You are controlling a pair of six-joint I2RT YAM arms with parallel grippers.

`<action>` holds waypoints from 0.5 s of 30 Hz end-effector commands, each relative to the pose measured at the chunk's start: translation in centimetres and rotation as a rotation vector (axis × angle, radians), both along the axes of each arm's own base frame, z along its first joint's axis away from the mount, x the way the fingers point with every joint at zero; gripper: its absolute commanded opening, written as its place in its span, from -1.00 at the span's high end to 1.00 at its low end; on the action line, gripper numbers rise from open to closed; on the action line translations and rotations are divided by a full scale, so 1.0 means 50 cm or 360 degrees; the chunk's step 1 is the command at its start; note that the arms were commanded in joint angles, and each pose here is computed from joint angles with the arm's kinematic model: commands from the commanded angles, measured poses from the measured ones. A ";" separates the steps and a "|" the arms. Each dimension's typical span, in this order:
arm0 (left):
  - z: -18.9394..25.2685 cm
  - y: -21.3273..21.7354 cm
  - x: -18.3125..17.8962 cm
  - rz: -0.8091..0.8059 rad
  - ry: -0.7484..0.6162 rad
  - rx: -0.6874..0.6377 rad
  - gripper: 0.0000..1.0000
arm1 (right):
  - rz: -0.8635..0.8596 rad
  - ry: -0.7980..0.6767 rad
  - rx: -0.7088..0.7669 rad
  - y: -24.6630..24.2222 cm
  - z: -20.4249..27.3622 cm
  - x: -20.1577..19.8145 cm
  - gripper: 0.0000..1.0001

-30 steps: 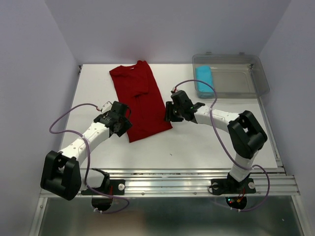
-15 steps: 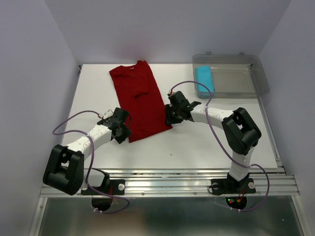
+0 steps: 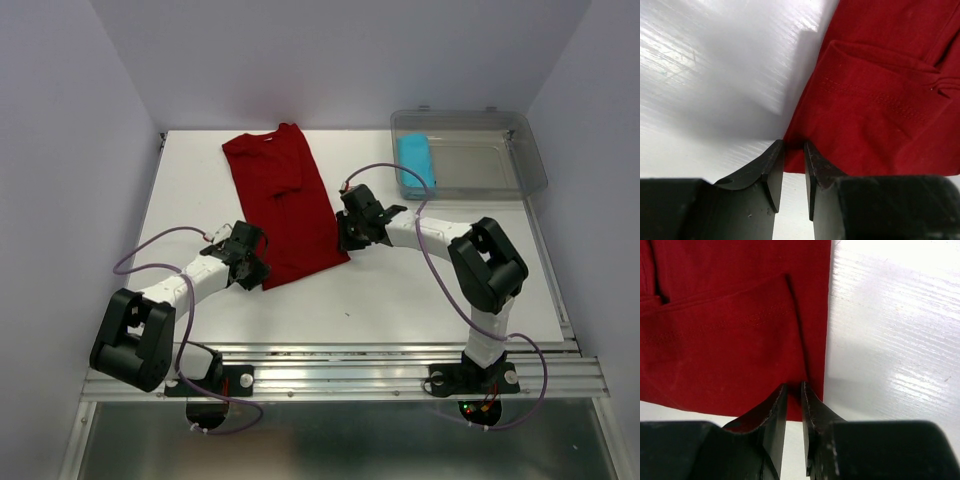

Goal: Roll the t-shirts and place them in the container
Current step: Roll the T-shirt to the center of the board.

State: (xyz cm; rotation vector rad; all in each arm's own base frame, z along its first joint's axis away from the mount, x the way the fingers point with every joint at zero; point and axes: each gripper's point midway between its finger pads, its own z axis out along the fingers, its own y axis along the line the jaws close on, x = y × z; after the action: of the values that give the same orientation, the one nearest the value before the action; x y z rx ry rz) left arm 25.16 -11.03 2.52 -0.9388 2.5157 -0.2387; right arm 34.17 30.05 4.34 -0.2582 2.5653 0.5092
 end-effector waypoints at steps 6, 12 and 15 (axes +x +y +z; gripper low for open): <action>0.011 -0.003 0.017 -0.0011 -0.0059 -0.0012 0.28 | 0.0022 -0.0052 0.0043 0.025 0.024 0.022 0.61; 0.007 0.001 0.013 0.0000 -0.0056 -0.0005 0.58 | 0.0010 -0.0069 0.0036 0.022 0.029 0.025 0.99; 0.007 0.001 0.012 0.0000 -0.0053 -0.0004 0.73 | 0.0007 -0.0071 0.0033 0.020 0.030 0.023 0.99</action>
State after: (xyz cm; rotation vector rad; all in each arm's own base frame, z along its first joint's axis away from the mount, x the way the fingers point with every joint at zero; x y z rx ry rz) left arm 25.59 -11.39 2.70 -0.9315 2.5046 -0.2673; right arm 34.43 30.27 4.18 -0.2590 2.5667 0.5086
